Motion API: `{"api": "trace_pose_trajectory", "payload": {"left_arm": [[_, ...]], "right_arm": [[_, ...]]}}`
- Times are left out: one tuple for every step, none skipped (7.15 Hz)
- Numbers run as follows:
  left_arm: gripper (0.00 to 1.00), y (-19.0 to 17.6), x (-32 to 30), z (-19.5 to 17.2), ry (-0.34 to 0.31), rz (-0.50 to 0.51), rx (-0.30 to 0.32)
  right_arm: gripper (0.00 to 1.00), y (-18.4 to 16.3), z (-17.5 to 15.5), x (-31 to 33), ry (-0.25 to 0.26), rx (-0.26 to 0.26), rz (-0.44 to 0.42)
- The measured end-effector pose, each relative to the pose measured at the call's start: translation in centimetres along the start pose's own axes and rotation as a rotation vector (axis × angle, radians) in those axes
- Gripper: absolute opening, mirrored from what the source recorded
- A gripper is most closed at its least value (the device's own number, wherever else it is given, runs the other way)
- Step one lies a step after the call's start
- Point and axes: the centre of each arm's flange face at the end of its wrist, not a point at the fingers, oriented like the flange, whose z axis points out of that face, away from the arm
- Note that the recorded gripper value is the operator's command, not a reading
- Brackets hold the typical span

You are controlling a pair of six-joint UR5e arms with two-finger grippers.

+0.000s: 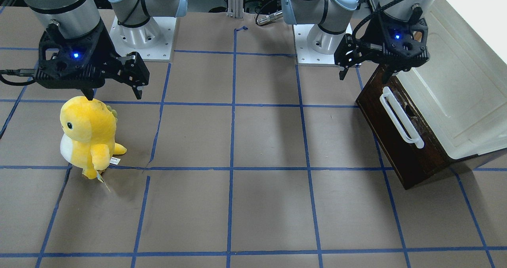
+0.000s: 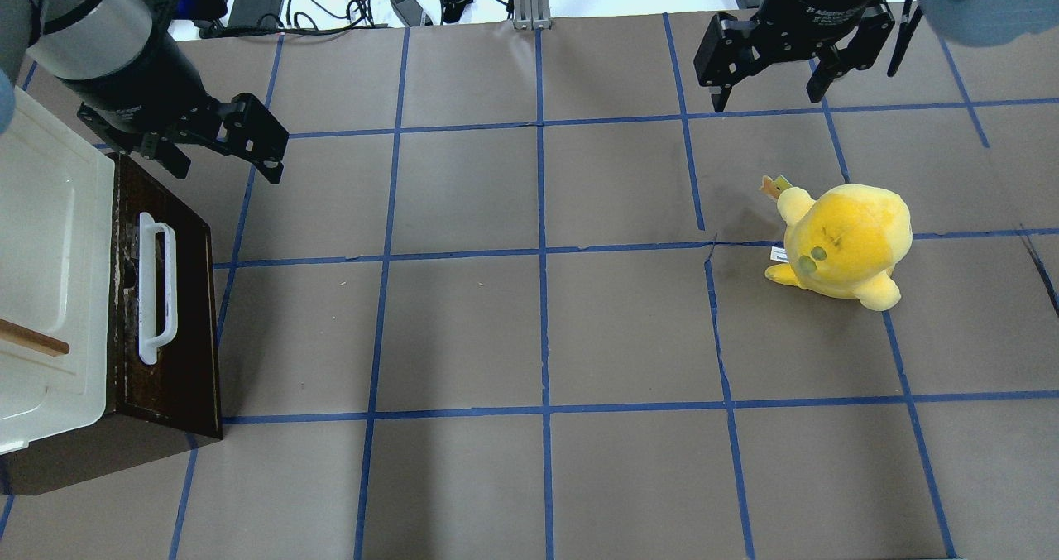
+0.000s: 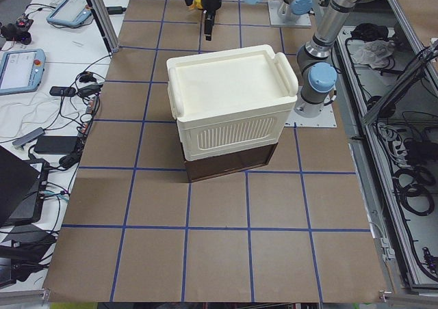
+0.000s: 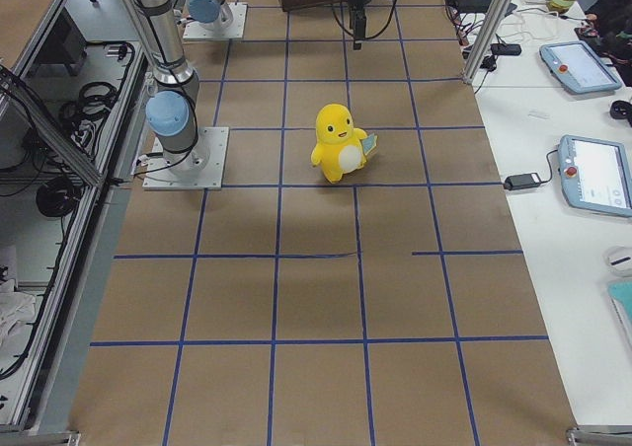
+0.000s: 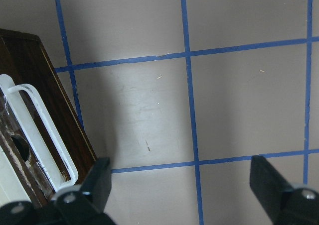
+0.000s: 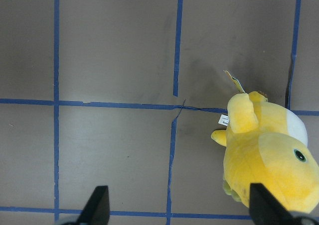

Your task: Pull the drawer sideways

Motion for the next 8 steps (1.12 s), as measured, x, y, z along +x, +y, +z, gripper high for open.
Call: {"api": "trace_pose_trajectory", "payload": {"left_arm": [[1.00, -0.01, 0.00, 0.05, 0.001, 0.001, 0.000], [1.00, -0.06, -0.04, 0.10, 0.002, 0.002, -0.001], [1.00, -0.11, -0.07, 0.20, 0.003, 0.002, -0.003], [1.00, -0.17, -0.07, 0.19, 0.005, 0.002, -0.002], [1.00, -0.23, -0.10, 0.18, 0.008, -0.002, -0.001], [1.00, -0.33, -0.29, 0.37, 0.011, -0.013, -0.004], [1.00, -0.48, -0.63, 0.61, 0.010, -0.022, -0.008], [1.00, -0.59, -0.86, 0.76, 0.008, -0.026, -0.011]], "right_arm": [[1.00, 0.00, 0.00, 0.00, 0.000, 0.000, 0.000], [1.00, 0.00, 0.00, 0.00, 0.000, 0.000, 0.000], [1.00, 0.00, 0.00, 0.00, 0.000, 0.000, 0.000], [1.00, 0.00, 0.00, 0.00, 0.000, 0.000, 0.000], [1.00, 0.00, 0.00, -0.01, -0.001, 0.000, 0.000], [1.00, 0.00, 0.00, -0.01, -0.001, 0.000, 0.000], [1.00, 0.00, 0.00, -0.01, -0.001, 0.000, 0.000], [1.00, 0.00, 0.00, -0.01, -0.001, 0.000, 0.000]]}}
